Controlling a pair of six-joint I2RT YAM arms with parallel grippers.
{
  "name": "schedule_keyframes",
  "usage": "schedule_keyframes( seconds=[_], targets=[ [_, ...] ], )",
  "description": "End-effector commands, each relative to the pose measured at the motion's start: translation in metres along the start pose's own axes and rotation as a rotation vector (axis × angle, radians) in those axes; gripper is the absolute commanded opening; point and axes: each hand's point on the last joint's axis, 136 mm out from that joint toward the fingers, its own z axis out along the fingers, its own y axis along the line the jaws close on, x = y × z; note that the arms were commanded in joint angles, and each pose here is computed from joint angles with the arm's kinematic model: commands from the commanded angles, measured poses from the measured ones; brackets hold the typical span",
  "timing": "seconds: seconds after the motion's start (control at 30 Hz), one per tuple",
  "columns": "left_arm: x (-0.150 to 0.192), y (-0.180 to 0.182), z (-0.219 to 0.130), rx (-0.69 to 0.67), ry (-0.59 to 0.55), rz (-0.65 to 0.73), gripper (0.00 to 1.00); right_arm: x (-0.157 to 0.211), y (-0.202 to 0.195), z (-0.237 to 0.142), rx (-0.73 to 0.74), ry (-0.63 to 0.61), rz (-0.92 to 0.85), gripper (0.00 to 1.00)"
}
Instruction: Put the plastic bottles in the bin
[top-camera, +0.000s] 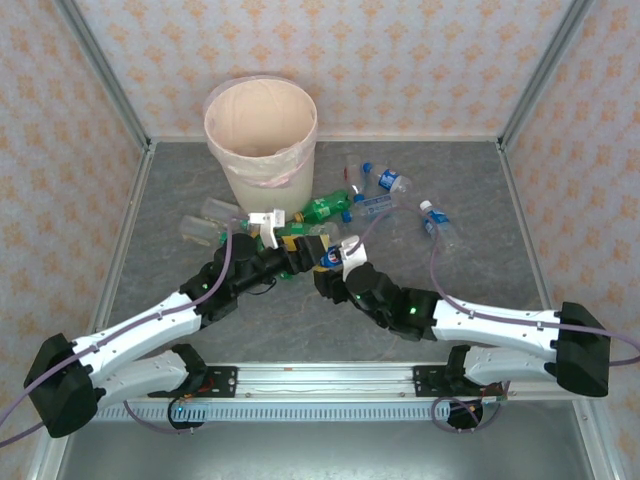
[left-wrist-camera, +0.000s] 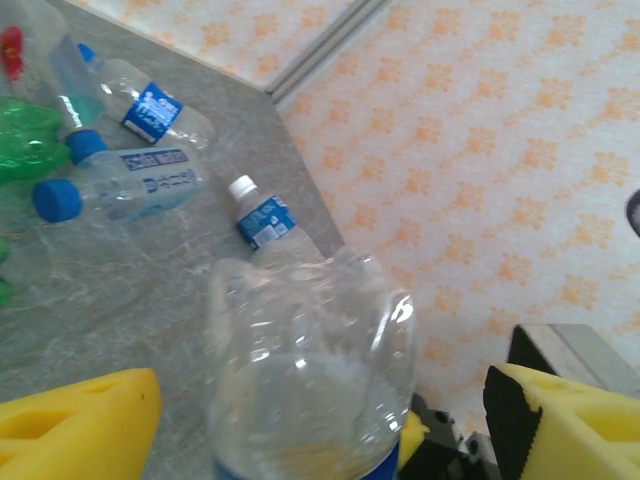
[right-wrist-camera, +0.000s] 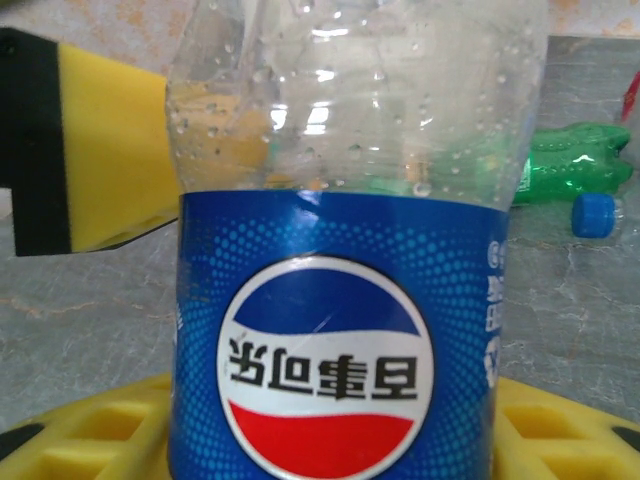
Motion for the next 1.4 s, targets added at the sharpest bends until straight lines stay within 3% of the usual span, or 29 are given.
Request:
schedule_keyframes(
  seconds=[0.0, 0.27, 0.37, 0.47, 0.6, 0.67, 0.8, 1.07, 1.37],
  targets=[
    [-0.013, -0.027, 0.001, 0.105, -0.016, 0.0, 0.85, -0.019, 0.015, -0.004, -0.038, -0.047, -0.004, 0.55],
    [-0.006, -0.021, 0.01, 0.084, 0.025, -0.003, 0.8, -0.024, 0.027, -0.004, -0.061, -0.057, -0.011, 0.55],
    [-0.007, -0.021, 0.01, 0.085, 0.02, 0.002, 0.75, -0.025, 0.027, -0.004, -0.064, -0.056, -0.01, 0.55],
    [-0.008, -0.021, 0.009, 0.082, 0.014, 0.002, 0.63, -0.024, 0.026, -0.004, -0.059, -0.055, -0.003, 0.56],
    [-0.013, -0.022, 0.008, 0.07, -0.004, 0.002, 0.6, -0.022, 0.022, -0.005, -0.046, -0.056, 0.009, 0.62],
    [-0.016, -0.023, 0.007, 0.07, -0.011, 0.001, 0.57, -0.023, 0.02, -0.006, -0.037, -0.066, 0.019, 0.7],
    [-0.025, -0.027, 0.004, 0.051, -0.032, 0.013, 0.58, -0.026, 0.011, -0.011, -0.013, -0.094, 0.044, 0.99],
    [-0.068, -0.038, -0.006, -0.071, -0.111, 0.127, 0.59, -0.037, -0.004, -0.037, -0.011, -0.161, 0.094, 1.0],
    [-0.152, -0.043, -0.015, -0.228, -0.223, 0.222, 0.61, -0.038, -0.03, -0.069, -0.005, -0.225, 0.155, 1.0]
  ],
)
